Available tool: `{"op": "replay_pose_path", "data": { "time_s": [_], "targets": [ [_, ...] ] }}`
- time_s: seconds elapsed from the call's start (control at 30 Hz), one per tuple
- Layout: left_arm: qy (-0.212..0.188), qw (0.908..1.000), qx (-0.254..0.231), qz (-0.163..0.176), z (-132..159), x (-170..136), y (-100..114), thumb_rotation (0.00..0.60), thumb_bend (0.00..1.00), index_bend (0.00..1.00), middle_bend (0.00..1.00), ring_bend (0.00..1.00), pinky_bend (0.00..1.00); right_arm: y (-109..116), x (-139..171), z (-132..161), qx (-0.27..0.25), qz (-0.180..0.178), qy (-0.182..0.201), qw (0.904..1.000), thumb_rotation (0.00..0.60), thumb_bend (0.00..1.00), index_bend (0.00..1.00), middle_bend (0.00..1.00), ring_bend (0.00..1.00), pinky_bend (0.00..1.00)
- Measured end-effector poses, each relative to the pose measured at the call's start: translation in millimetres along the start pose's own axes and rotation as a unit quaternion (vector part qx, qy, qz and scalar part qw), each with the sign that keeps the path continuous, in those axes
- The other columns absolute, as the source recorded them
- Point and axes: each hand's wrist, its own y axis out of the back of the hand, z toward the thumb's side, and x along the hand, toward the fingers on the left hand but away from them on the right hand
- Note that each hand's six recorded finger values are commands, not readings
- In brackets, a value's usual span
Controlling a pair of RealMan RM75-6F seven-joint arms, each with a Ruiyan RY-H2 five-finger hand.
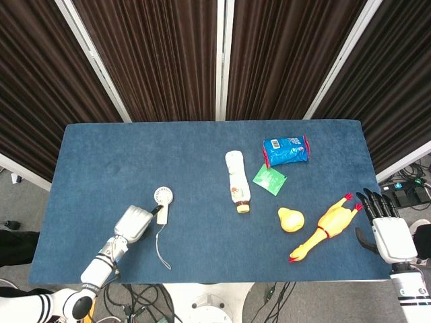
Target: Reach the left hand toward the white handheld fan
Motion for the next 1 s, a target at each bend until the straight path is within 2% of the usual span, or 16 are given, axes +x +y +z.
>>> {"op": "replay_pose_path", "data": {
  "time_s": [0.27, 0.47, 0.77, 0.93, 1.0],
  "targets": [
    [0.000, 0.9999, -0.008, -0.010, 0, 1, -3, 0.600, 0.41, 0.15, 0.80, 0.83, 0.87, -2, 0, 0, 0.001, 0.002, 0.000, 1.0000, 0.600, 0.34, 0.00, 0.00, 0.00, 0.00],
    [-0.007, 0.9998, -0.016, 0.005, 4, -1, 6, 0.600, 0.41, 0.16, 0.80, 0.83, 0.87, 1, 0, 1, 0.000, -0.002, 0.001, 1.0000, 0.600, 0.34, 0.00, 0.00, 0.00, 0.00],
    [-0.009, 0.9970, -0.033, 0.069, 4, -16, 45, 0.600, 0.41, 0.16, 0.80, 0.83, 0.87, 3, 0, 1, -0.004, -0.005, 0.001, 1.0000, 0.600, 0.34, 0.00, 0.00, 0.00, 0.00],
    [0.016, 0.9934, -0.031, 0.109, -15, -35, 58, 0.600, 0.40, 0.16, 0.79, 0.83, 0.87, 3, 0, 1, -0.009, -0.008, 0.001, 0.9999, 0.600, 0.34, 0.00, 0.00, 0.00, 0.00],
    [0.031, 0.9912, -0.031, 0.125, -26, -42, 61, 0.600, 0.34, 0.16, 0.74, 0.79, 0.84, 2, 0, 1, -0.009, -0.009, 0.002, 0.9999, 0.600, 0.34, 0.00, 0.00, 0.00, 0.00]
  ]
}}
